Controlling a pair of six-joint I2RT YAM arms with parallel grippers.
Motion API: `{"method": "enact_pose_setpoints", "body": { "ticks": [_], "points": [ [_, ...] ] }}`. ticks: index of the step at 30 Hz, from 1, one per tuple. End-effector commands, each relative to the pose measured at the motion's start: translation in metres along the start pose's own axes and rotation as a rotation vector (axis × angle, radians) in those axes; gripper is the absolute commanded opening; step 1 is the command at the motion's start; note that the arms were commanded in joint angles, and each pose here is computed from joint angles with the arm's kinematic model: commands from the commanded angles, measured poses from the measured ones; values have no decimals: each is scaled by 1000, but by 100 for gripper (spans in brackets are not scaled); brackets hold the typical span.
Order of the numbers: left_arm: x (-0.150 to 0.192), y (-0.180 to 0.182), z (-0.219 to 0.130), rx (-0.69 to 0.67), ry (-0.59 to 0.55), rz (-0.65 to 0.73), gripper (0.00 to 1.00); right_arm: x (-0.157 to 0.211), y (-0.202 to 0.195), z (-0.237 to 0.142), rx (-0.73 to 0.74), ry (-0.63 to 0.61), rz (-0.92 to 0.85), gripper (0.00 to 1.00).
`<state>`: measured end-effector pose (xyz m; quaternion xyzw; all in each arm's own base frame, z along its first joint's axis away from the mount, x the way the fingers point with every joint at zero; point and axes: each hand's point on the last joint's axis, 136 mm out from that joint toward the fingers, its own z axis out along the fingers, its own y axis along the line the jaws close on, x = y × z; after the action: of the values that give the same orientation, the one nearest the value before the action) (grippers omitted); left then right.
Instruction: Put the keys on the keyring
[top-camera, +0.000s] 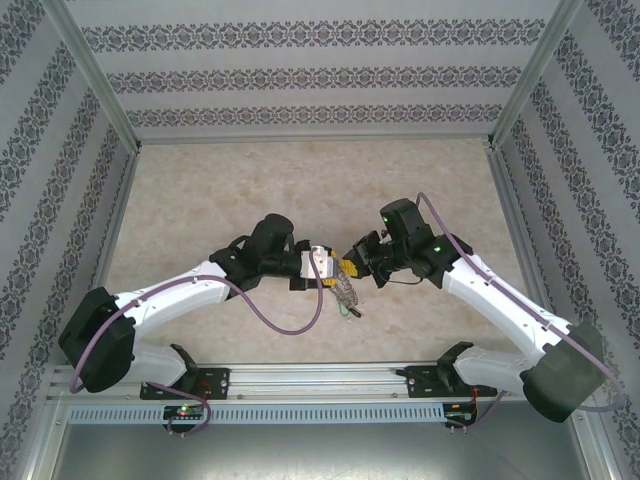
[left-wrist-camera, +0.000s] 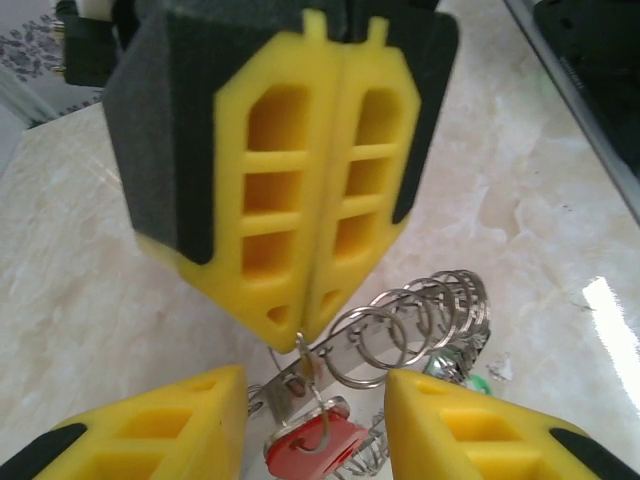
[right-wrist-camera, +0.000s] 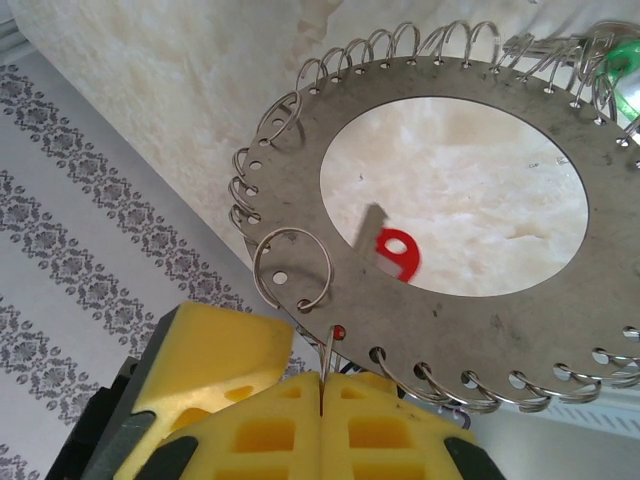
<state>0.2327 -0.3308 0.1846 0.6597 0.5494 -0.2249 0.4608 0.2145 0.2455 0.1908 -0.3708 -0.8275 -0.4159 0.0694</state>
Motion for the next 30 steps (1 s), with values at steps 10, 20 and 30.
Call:
{"method": "enact_pose_setpoints", "body": {
  "ticks": [10,20,30],
  "points": [
    [-7,6,7,-65,-82,-70,29,1,6,2,-50,-36,36,0],
    [-1,4,9,-69,-74,-80,8,-1,5,7,-71,-72,93,0],
    [2,5,6,-86,-54,-58,0,-1,0,7,-53,-80,76,3]
  ]
}}
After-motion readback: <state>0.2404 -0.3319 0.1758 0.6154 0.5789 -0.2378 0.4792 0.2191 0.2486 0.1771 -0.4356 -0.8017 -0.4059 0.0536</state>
